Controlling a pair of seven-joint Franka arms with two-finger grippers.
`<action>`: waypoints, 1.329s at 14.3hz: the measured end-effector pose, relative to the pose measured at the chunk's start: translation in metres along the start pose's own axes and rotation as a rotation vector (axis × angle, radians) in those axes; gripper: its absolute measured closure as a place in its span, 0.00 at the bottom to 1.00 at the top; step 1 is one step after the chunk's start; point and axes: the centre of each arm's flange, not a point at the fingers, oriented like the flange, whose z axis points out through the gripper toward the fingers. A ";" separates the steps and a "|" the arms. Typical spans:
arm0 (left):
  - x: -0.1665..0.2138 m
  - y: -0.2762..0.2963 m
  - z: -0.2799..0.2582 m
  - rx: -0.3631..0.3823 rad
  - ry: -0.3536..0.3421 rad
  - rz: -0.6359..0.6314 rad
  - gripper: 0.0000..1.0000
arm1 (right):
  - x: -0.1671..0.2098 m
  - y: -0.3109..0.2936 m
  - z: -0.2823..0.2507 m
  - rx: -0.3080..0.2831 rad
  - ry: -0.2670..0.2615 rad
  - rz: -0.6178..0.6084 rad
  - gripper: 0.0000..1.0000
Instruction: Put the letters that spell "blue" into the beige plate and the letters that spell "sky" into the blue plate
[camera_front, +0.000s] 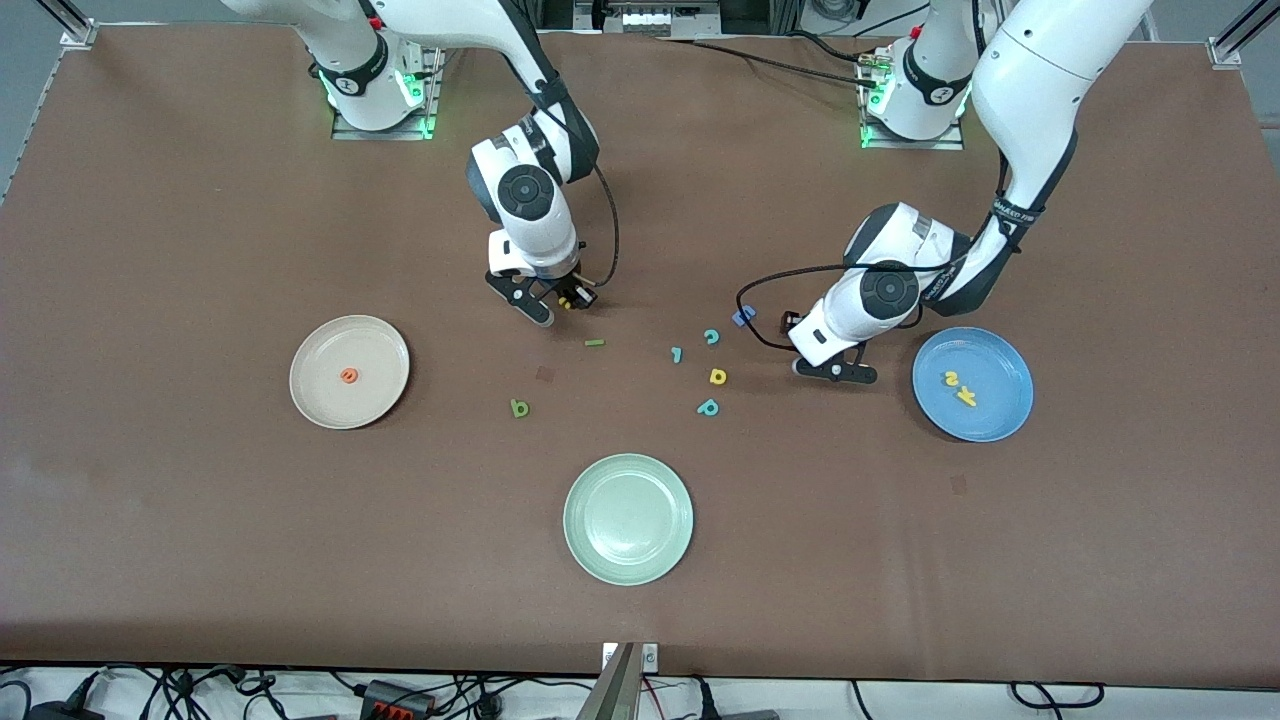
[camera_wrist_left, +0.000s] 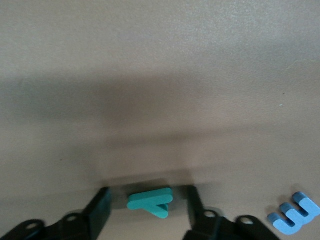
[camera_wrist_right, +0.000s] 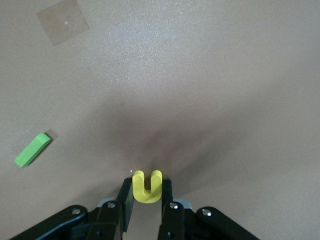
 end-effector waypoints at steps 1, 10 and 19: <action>-0.001 -0.001 -0.002 0.002 0.003 0.000 0.47 | 0.000 0.000 0.000 0.000 0.000 0.000 0.74; 0.018 -0.034 -0.066 0.067 -0.057 -0.043 0.64 | 0.156 0.016 -0.062 -0.037 -0.004 -0.198 0.74; 0.052 -0.213 -0.110 0.075 -0.054 0.123 0.64 | 0.342 0.153 -0.051 -0.129 -0.155 -0.478 0.74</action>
